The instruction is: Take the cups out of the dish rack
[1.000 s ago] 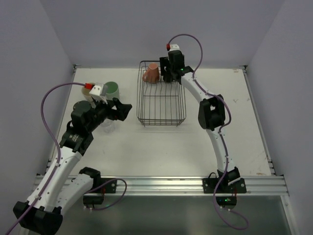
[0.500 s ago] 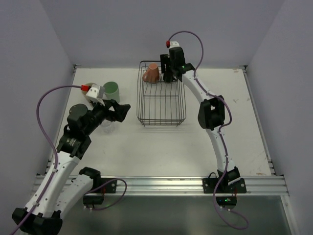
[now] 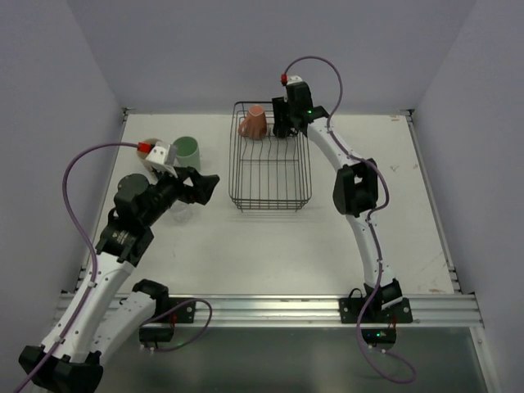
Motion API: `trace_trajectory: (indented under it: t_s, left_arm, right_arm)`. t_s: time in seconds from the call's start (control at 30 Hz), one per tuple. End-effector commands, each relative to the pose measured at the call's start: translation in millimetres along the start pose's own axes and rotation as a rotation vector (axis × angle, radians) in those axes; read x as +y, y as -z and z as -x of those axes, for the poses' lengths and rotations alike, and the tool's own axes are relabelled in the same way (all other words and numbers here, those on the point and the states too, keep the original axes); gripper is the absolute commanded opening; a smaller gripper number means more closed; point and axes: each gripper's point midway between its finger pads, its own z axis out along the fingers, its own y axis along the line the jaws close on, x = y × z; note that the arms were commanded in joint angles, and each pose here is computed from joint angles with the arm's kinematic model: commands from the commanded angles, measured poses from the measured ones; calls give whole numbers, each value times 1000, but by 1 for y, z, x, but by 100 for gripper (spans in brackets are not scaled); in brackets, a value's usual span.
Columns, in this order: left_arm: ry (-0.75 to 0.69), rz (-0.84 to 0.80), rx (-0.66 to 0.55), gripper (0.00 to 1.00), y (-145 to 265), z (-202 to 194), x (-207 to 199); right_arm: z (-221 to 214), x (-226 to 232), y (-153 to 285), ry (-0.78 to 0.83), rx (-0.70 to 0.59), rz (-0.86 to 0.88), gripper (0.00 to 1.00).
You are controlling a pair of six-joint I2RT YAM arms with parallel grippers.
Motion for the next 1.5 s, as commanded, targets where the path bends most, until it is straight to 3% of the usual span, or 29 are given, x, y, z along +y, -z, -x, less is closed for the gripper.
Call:
trace_trajectory:
  t_s: [0.0, 0.03, 0.13, 0.17, 0.2, 0.43, 0.47, 0.53, 0.6, 0.8, 0.93, 1.13, 1.27, 1.37, 1.47]
  left_arm:
    - [-31, -3, -35, 92, -2, 6, 0]
    - [-30, -4, -36, 92, -2, 7, 0]
    - [-26, -13, -34, 92, -4, 6, -2]
    - [-23, -17, -32, 92, -4, 5, -2]
    - [-22, -21, -34, 92, -4, 6, -3]
    - [-10, -26, -30, 92, -5, 3, -4]
    - [-9, -30, -30, 92, -5, 3, -4]
    - [-8, -34, -27, 92, -6, 3, -5]
    - [-6, -38, -26, 92, -8, 3, -5]
    - [1, -34, -18, 92, -9, 0, -4]
    - [4, -32, -15, 92, -10, 0, -4]
    - [10, -34, -10, 92, -13, 0, -4]
    - [16, -30, -13, 92, -13, 1, -4]
    - [20, -32, -9, 92, -15, 1, -4]
    - [27, -39, -7, 92, -16, 0, -5]
  right_arm:
    - [-14, -7, 4, 30, 58, -12, 72]
    - [-34, -7, 1, 35, 102, -16, 70]
    - [-26, -5, 20, 33, 50, 0, 68]
    - [-25, -6, 23, 27, 37, 2, 60]
    - [-34, -5, 23, 16, 45, 5, 59]
    - [-43, -5, 55, -21, 14, 30, 59]
    - [-32, -4, 64, -28, -19, 39, 61]
    - [-32, -3, 69, -33, -20, 48, 74]
    - [-23, -2, 71, -31, -29, 52, 81]
    - [-5, 8, 57, -31, -35, 84, 84]
    - [-19, 0, 36, -40, 2, 25, 85]
    - [-12, -3, 28, -37, 1, 7, 75]
    - [-21, -6, 29, -39, 25, -7, 80]
    - [-24, -7, 29, -31, 35, -10, 78]
    - [-18, -5, 28, -30, 11, 3, 64]
